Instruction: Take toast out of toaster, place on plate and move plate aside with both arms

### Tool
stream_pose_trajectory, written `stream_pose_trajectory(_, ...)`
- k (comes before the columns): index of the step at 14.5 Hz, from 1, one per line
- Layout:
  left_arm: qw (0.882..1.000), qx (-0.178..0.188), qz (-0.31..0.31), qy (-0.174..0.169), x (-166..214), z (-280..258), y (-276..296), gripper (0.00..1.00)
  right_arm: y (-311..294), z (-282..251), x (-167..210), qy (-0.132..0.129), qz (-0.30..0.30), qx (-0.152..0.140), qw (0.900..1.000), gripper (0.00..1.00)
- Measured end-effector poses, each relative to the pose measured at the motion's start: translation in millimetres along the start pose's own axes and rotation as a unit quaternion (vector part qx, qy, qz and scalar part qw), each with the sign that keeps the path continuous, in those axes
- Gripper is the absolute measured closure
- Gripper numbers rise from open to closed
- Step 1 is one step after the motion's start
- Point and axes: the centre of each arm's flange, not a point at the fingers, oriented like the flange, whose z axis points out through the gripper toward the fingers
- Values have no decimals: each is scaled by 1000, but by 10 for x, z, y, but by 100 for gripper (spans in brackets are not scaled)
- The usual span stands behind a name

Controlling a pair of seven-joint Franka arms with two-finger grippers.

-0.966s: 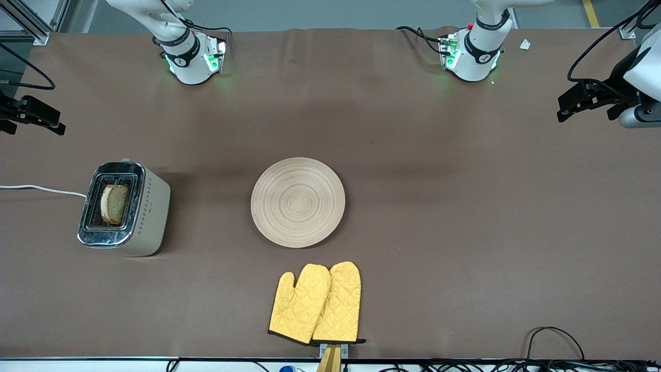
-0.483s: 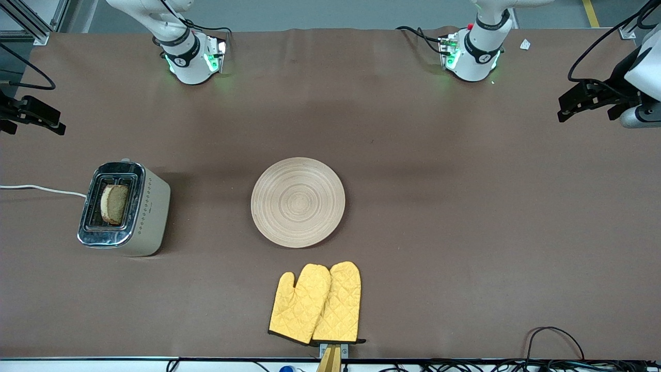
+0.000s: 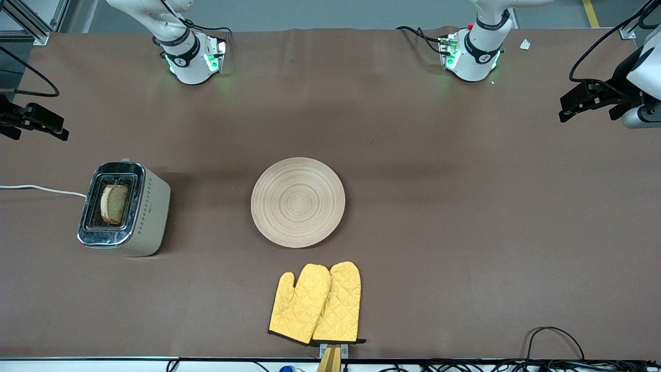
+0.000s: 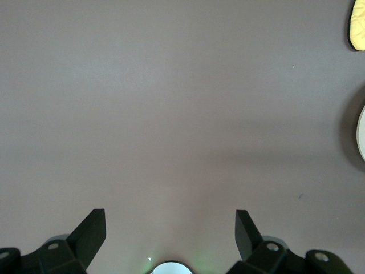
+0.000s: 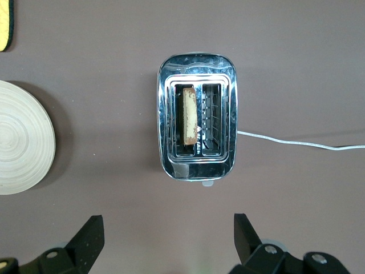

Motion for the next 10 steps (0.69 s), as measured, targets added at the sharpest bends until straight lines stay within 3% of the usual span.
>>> stream_pose_trajectory(10,1000,0,0,0,0,-3,-3,0,123,846,435,8,9,1,1000,0)
